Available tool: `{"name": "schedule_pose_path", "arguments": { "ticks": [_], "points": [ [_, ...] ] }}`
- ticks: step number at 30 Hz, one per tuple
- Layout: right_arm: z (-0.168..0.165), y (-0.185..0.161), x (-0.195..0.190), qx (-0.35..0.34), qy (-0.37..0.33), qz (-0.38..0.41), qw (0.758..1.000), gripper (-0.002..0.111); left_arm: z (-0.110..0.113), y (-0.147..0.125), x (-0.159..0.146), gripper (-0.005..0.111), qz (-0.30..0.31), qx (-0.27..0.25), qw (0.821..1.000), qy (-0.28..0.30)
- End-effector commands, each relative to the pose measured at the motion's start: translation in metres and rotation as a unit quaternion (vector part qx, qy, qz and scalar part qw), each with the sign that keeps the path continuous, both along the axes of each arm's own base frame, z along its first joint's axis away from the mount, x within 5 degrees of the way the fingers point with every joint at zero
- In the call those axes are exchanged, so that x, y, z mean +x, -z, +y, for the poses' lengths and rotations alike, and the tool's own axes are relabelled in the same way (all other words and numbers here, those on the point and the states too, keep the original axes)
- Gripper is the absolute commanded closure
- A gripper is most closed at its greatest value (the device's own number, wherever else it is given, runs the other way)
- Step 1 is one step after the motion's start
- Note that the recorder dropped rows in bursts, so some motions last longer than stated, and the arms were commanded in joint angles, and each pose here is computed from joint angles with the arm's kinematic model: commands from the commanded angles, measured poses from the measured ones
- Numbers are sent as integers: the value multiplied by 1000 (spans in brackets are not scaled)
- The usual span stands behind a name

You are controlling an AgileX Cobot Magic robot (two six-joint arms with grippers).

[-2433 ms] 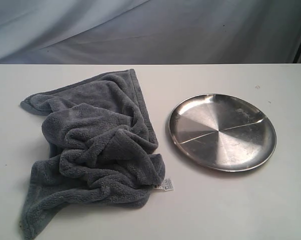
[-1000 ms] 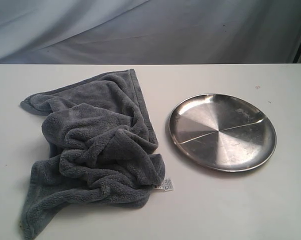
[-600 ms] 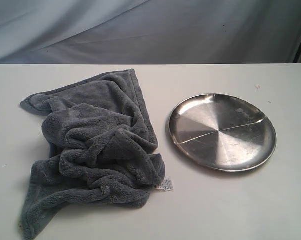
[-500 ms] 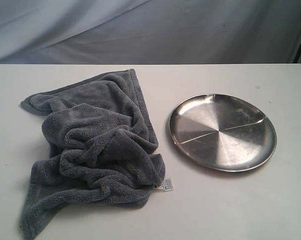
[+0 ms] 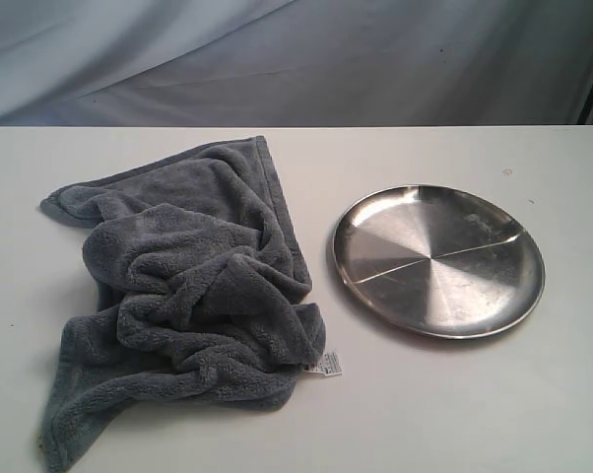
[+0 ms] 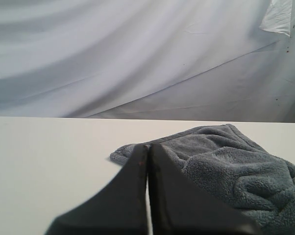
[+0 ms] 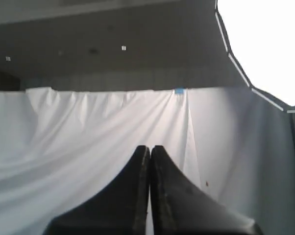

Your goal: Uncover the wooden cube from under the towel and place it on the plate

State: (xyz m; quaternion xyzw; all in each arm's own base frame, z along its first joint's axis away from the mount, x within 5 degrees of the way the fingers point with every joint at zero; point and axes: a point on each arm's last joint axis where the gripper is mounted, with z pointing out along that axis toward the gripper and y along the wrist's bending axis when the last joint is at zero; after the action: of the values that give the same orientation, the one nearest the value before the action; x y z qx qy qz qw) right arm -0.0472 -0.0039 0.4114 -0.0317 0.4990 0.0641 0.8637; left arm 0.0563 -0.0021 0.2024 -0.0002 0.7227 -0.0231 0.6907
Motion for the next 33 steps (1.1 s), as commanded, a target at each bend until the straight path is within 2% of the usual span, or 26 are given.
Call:
{"name": "schedule_pose_path", "arguments": {
  "ticks": [1,10,19,22,25,29,33],
  "points": [
    [3,-2,19,-33,-2,136,990,108,0,1,0,105,0,-1,1000,0],
    [29,1,87,-32,-108,337,935,108,0,1,0,105,0,-1,1000,0],
    [53,43,179,-81,-178,542,817,108,0,1,0,105,0,-1,1000,0],
    [58,66,205,-96,-193,609,763,108,0,1,0,105,0,-1,1000,0],
    [62,83,224,-99,-205,649,725,108,0,1,0,105,0,-1,1000,0],
    [64,100,240,-99,-209,682,694,108,0,1,0,105,0,-1,1000,0],
    [65,105,244,-103,-211,689,686,108,0,1,0,105,0,-1,1000,0]
  ]
}}
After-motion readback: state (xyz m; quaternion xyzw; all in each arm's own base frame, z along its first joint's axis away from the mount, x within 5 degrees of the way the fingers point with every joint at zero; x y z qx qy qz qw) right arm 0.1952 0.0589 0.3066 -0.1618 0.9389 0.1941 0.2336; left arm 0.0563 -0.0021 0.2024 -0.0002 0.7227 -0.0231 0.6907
